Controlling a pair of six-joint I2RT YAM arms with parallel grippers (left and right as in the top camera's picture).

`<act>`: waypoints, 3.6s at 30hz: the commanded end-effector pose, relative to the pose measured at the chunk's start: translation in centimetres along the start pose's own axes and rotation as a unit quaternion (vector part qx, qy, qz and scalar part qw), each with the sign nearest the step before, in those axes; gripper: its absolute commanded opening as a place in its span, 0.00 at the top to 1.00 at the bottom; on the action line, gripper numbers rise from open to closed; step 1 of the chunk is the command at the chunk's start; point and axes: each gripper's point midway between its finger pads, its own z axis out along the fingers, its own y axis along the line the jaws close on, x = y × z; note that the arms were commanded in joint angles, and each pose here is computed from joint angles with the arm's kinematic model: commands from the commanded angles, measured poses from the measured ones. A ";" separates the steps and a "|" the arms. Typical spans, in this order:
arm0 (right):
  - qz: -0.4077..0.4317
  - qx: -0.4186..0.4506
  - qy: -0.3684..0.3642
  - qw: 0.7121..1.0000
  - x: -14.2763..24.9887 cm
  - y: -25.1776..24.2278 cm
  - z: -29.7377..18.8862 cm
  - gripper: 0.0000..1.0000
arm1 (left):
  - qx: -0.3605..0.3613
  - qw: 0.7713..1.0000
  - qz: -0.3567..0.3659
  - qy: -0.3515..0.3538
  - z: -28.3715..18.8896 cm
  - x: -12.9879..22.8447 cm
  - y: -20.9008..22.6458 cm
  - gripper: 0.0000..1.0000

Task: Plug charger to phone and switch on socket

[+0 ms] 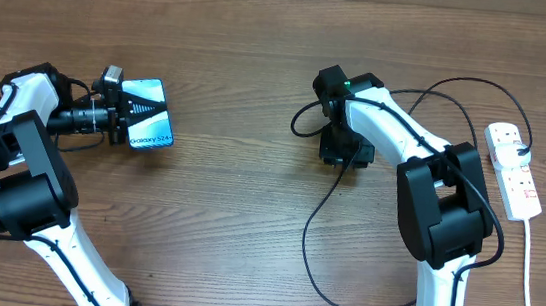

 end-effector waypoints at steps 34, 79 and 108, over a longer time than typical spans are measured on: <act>0.083 -0.059 0.067 0.993 1.9 -1.4 4.7 0.75 | 0.010 1.000 0.014 -0.005 -0.2 0.3 -1.7 0.96; -0.082 -0.239 0.042 0.967 1.4 4.0 0.6 0.96 | 0.067 0.993 0.093 -0.005 -0.3 1.4 -3.8 0.96; -0.323 -0.607 -0.016 0.726 14.1 16.7 -24.1 0.96 | 0.147 0.978 0.127 0.079 6.5 7.7 -9.9 0.96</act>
